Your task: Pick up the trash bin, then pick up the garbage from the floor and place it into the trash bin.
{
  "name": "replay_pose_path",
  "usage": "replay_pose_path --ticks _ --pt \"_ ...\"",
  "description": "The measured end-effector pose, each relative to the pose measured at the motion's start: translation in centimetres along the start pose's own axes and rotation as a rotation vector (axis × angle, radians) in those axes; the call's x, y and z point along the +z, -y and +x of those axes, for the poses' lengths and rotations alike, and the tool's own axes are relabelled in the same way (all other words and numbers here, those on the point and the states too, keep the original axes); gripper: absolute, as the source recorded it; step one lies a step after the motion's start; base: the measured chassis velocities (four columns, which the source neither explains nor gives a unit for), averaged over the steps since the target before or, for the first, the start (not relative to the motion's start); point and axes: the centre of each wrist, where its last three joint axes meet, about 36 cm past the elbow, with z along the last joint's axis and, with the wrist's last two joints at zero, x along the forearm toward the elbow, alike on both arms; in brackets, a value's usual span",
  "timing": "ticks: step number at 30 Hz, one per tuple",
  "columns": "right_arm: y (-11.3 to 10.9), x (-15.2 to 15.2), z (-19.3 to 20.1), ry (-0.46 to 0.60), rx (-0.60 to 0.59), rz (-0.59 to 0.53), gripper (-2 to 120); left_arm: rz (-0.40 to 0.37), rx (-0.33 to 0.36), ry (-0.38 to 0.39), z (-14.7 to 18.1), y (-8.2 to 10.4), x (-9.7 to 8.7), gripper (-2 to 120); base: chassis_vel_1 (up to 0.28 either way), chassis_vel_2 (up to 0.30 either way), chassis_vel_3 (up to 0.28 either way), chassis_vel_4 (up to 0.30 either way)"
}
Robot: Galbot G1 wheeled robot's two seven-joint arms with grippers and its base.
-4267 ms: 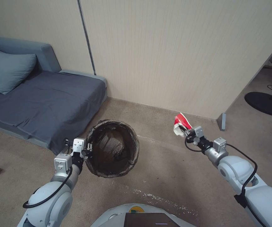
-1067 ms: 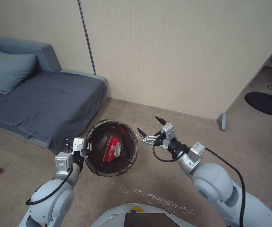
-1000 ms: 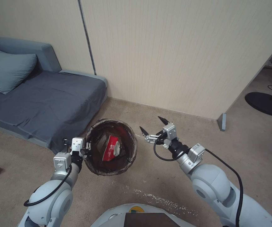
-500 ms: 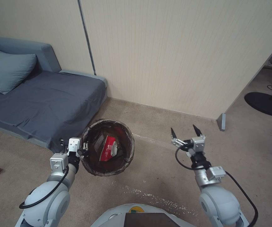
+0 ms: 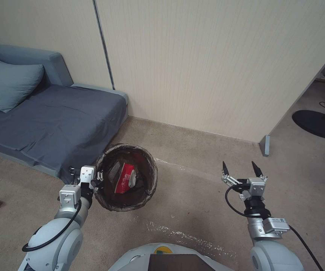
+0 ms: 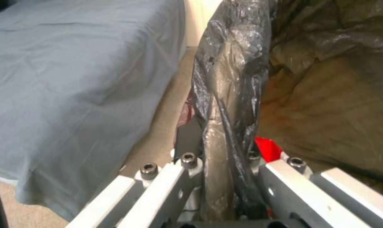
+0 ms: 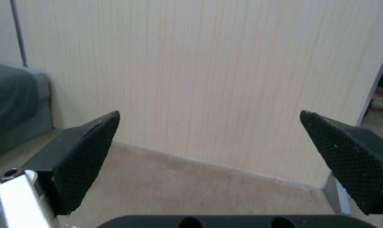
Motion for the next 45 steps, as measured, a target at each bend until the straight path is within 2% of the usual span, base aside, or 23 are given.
replay_pose_path --ticks 20,35,45 --pt "0.46 -0.81 0.00 0.013 0.014 -0.004 100 0.005 0.008 -0.003 0.46 0.17 -0.13 3 0.016 0.012 0.013 0.015" --pt "0.56 -0.40 -0.06 0.002 0.009 -0.006 100 0.005 0.015 -0.005 0.51 0.41 -0.06 3 0.088 0.091 0.091 0.091" --pt "-0.21 -0.02 -0.01 -0.011 -0.001 -0.027 100 0.006 0.015 -0.003 0.60 0.51 -0.07 3 0.107 0.097 0.111 0.103"
